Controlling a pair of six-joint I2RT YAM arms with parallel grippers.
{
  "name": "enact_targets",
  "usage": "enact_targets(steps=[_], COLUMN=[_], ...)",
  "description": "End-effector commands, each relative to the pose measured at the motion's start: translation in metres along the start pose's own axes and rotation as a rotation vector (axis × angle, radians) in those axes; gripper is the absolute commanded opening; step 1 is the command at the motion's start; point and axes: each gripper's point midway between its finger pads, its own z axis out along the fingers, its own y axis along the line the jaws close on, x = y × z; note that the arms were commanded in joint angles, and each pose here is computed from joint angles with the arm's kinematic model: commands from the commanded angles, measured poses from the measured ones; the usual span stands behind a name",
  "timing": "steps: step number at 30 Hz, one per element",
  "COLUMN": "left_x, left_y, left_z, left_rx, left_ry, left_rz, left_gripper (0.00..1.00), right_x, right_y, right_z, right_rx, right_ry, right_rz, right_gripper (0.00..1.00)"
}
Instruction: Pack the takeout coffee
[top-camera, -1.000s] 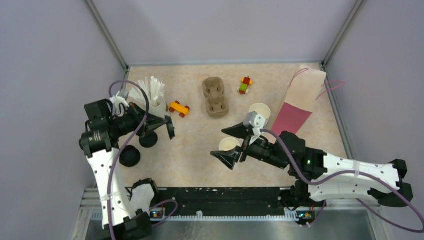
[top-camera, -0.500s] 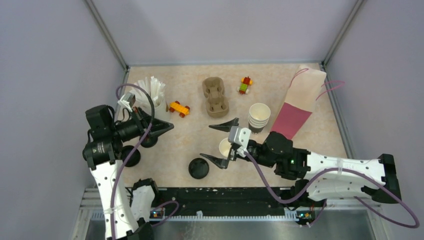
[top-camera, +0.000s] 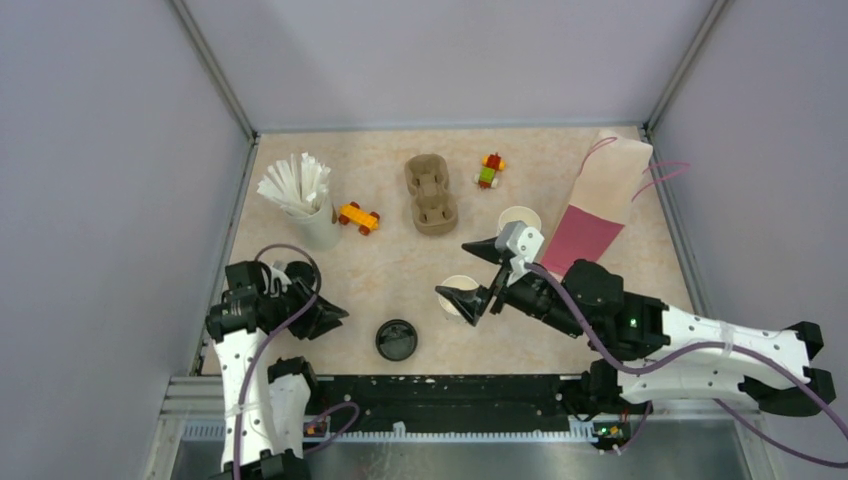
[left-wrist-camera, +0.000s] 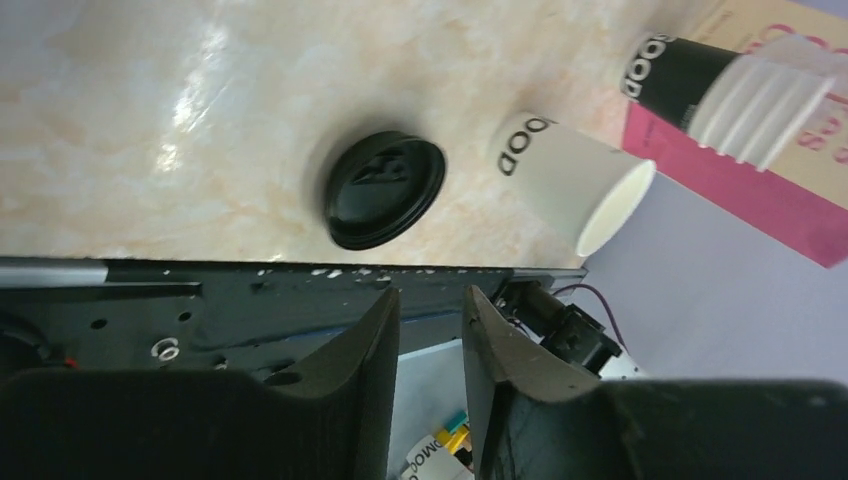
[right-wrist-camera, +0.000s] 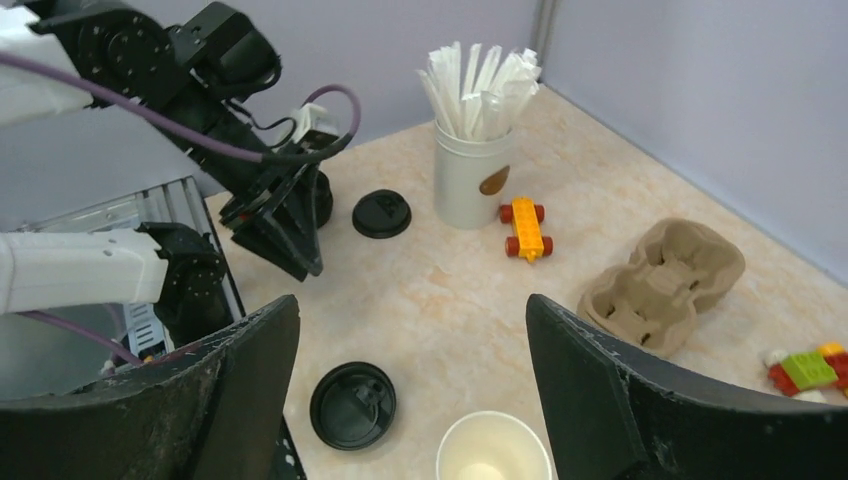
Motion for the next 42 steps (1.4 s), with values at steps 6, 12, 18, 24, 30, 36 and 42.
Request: enact_targets(steps=[6,12,18,24,30,36,42], left_x=[-0.018,-0.012,-0.006,-0.002,0.0,-0.017,-0.056], left_y=[0.04,0.056,0.052,0.055,0.056,-0.03,-0.037], left_z=[0.031,0.054,0.053,0.054,0.054,0.027,0.047], left_rx=[-0.114,-0.24,-0.238,-0.294,-0.327,-0.223,-0.38], left_ry=[-0.087,-0.03,-0.063,-0.041,-0.014,-0.056,-0.087], left_rz=[-0.012,-0.015,0.005,0.005,-0.019,0.046,0.214], left_gripper=[0.36,0.43,0.42,0.4,0.4,0.47,0.52], right_x=[-0.021,-0.024,-0.023,-0.026,-0.025,-0.022,-0.026], right_y=[-0.025,-0.024,-0.025,-0.025,-0.022,-0.025,-0.03], right_z=[-0.026,-0.033,-0.04,-0.043,-0.043,-0.046,-0.053], right_rx=[0.116,0.096,0.092,0.086,0.074,0.08,0.095], right_ry=[0.005,0.0,-0.006,-0.016,-0.012,0.009,-0.02], right_rz=[0.055,0.059,0.081,0.084,0.088,0.075,0.078], right_gripper=[0.82,0.81,0.8,0.8,0.79,0.79,0.79])
